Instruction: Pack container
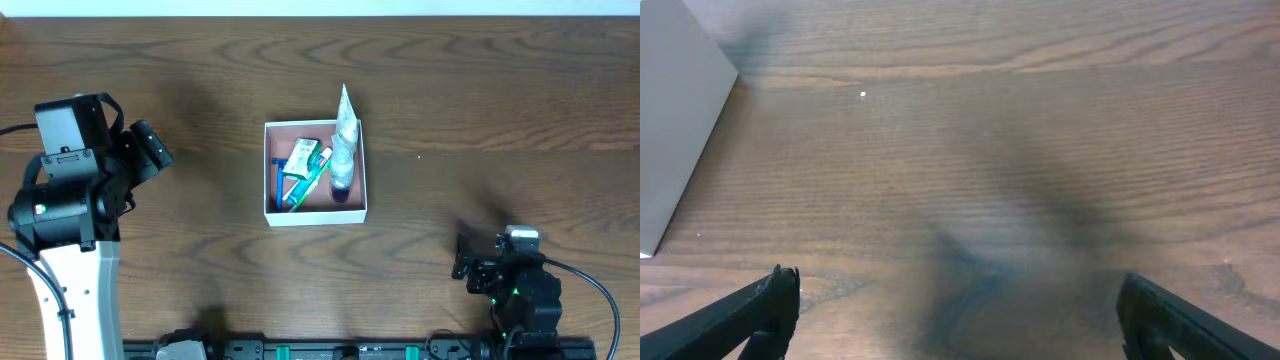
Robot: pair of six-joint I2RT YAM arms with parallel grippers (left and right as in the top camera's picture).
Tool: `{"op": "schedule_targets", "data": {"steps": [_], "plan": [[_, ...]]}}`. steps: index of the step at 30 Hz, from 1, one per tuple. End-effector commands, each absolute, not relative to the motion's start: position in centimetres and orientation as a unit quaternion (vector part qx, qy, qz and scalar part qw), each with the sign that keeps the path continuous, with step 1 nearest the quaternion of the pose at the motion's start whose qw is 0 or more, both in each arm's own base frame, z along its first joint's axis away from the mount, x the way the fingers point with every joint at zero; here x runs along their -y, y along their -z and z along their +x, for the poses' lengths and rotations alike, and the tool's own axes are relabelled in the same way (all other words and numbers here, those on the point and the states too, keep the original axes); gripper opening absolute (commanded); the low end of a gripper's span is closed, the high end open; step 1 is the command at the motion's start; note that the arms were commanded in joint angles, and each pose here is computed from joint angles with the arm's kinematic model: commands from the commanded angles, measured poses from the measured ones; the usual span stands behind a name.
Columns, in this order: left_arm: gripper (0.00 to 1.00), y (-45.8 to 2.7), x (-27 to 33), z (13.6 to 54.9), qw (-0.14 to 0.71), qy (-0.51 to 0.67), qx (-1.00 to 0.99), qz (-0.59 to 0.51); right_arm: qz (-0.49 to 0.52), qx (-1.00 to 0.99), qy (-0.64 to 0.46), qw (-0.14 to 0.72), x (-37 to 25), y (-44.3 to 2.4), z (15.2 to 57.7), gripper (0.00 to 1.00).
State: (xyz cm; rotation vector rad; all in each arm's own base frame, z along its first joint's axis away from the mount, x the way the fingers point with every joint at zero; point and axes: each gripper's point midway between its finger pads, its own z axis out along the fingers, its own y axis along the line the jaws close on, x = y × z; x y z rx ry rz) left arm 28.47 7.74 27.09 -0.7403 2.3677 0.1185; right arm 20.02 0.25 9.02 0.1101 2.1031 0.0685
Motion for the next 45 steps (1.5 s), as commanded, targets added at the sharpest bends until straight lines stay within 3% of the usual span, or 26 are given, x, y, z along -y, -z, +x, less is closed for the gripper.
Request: {"op": "schedule_targets", "data": {"steps": [1,10,27,45], "plan": [[0.98,-27.5,-8.0,28.5,0.327,-0.050,-0.899,-0.286,0.044,-0.867,-0.028,0.496,-0.2,-8.9,20.0,0.99],[0.98,-28.4,-7.0,25.1,0.360,-0.062,-0.902,-0.233,0.044,-0.867,-0.028,0.496,-0.2,-8.9,20.0,0.99],[0.98,-13.3,-5.1,18.4,0.374,-0.041,-0.900,-0.220,0.044,-0.867,-0.028,0.496,-0.2,-8.9,20.0,0.99],[0.98,-7.4,-4.4,16.8,0.393,-0.025,-0.894,-0.214,0.044,-0.867,-0.028,0.496,-0.2,-8.9,20.0,0.99]]}}
